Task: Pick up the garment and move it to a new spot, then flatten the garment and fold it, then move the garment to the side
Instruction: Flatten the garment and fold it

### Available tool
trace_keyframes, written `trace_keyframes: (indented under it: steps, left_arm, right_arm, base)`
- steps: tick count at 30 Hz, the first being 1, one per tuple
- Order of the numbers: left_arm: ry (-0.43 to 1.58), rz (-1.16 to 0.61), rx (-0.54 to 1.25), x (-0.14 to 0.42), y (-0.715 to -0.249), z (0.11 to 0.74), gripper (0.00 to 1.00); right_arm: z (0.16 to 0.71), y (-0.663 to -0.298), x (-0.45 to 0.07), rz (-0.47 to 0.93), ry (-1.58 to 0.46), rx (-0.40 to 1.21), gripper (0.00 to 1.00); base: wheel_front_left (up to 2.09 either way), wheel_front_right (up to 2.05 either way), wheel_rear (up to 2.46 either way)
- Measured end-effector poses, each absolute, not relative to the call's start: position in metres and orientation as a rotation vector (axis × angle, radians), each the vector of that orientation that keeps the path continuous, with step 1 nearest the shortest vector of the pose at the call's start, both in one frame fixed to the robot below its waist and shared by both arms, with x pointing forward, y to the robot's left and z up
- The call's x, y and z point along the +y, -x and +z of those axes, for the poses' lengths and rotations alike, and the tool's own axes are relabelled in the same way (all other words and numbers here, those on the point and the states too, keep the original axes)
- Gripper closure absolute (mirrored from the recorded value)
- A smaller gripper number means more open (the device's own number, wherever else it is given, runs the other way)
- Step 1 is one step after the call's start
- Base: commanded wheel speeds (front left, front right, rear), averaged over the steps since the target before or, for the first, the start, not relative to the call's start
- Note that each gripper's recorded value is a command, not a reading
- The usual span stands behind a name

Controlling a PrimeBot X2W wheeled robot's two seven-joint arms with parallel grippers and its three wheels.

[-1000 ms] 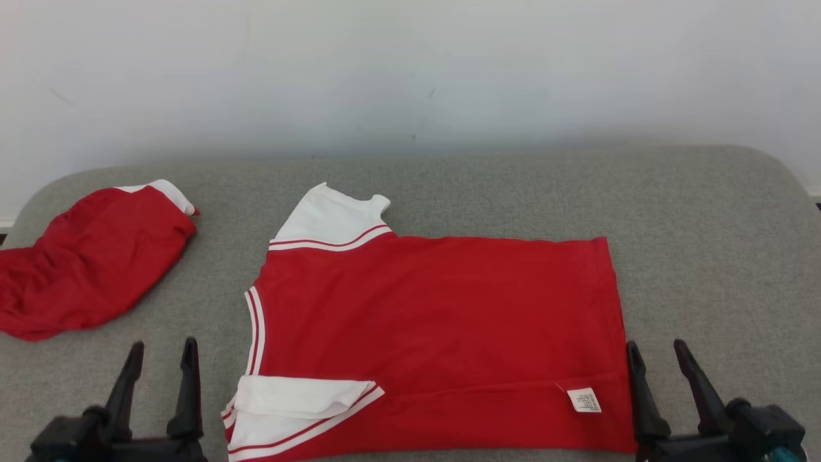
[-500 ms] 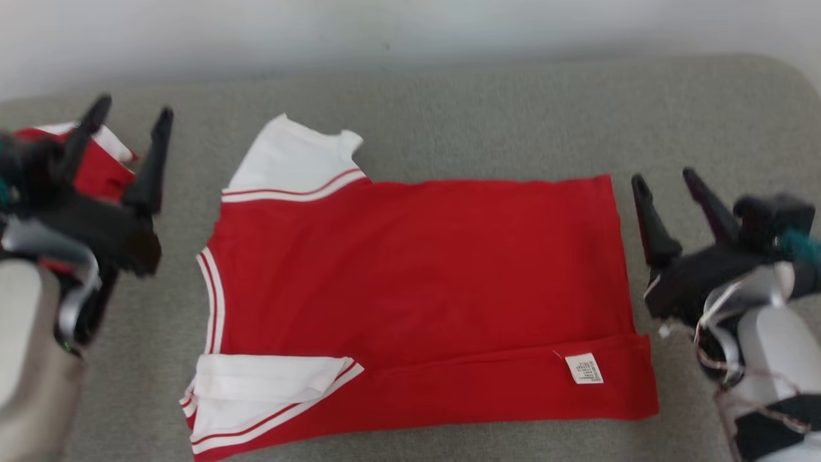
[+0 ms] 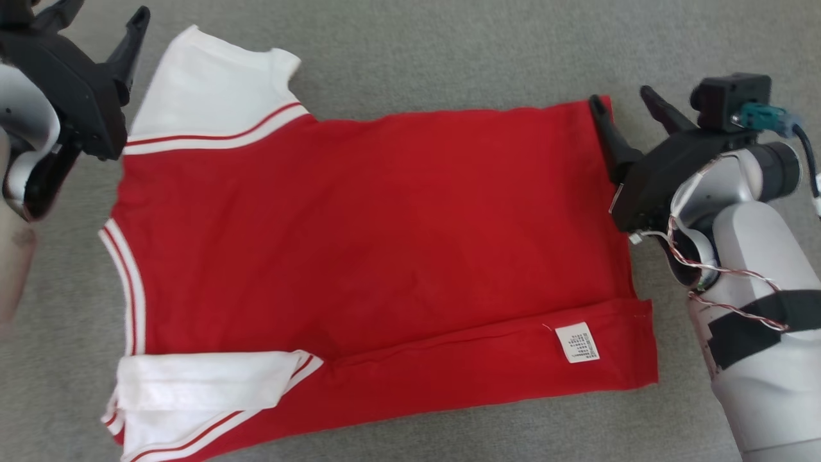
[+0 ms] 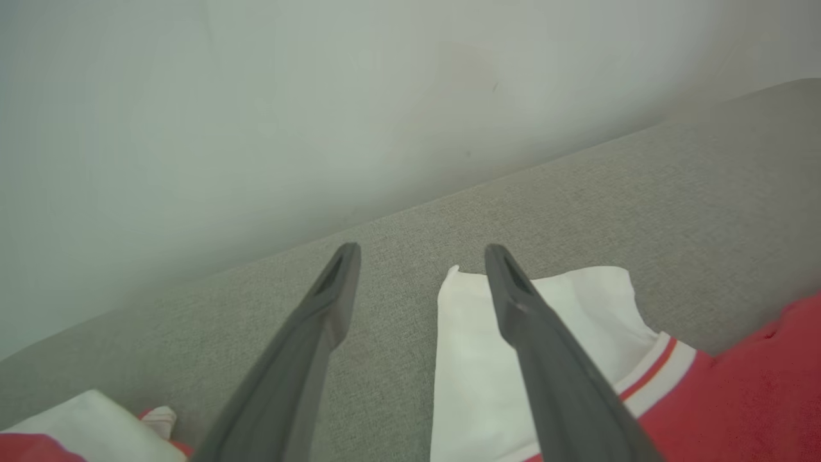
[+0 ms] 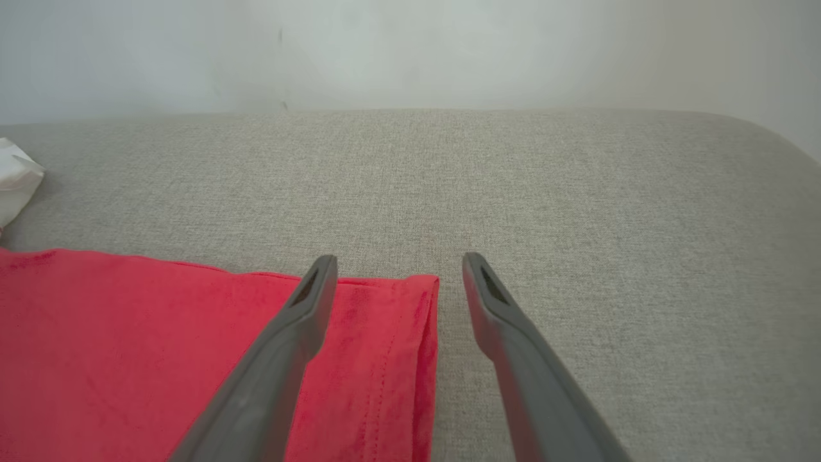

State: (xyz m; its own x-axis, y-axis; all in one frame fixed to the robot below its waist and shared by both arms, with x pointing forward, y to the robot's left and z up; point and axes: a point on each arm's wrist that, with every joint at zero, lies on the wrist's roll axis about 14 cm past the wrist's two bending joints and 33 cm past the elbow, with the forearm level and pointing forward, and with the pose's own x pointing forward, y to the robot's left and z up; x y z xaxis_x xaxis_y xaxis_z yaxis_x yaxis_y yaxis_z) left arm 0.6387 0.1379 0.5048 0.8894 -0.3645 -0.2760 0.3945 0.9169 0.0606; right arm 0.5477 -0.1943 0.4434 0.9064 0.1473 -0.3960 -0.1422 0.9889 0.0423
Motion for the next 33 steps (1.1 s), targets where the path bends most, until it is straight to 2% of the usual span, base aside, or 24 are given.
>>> trace_keyframes:
  steps: [9,19,20,21,22,23,24,30,33]
  left_arm:
    - [-0.109,-0.407,0.458,0.122,-0.657,0.434,0.0]
    - [-0.054,-0.403,0.524,0.112,-0.666,0.401,0.0]
    - [-0.052,-0.405,0.528,0.111,-0.666,0.401,0.0]
    - [-0.05,-0.407,0.531,0.11,-0.665,0.4,0.07]
    - [-0.048,-0.408,0.532,0.109,-0.665,0.4,0.56]
    - [-0.048,-0.41,0.532,0.109,-0.665,0.4,0.87]
    - [-0.047,-0.412,0.532,0.108,-0.665,0.4,1.0]
    - [-0.032,-0.419,0.478,0.106,-0.666,0.411,1.0]
    - [0.004,-0.437,0.391,0.098,-0.667,0.435,1.0]
  right_arm:
    - [0.419,-0.552,-0.195,0.149,-0.008,0.491,0.0]
    - [0.401,-0.552,-0.2,0.142,0.0,0.549,0.0]
    - [0.401,-0.552,-0.2,0.142,0.0,0.553,0.07]
    - [0.4,-0.553,-0.2,0.143,-0.001,0.554,0.28]
    - [0.401,-0.555,-0.199,0.144,-0.003,0.552,0.58]
    - [0.402,-0.557,-0.198,0.145,-0.003,0.55,0.67]
    - [0.402,-0.558,-0.198,0.147,-0.005,0.549,0.98]
    - [0.405,-0.565,-0.197,0.143,-0.014,0.52,1.0]
    - [0.411,-0.567,-0.198,0.141,-0.013,0.483,1.0]
  base:
    - [0.0,0.0,0.0]
    - [0.0,0.0,0.0]
    - [0.0,0.0,0.0]
    - [0.0,0.0,0.0]
    - [0.0,0.0,0.0]
    - [0.0,0.0,0.0]
    - [0.0,0.0,0.0]
    - [0.0,0.0,0.0]
    - [0.0,0.0,0.0]
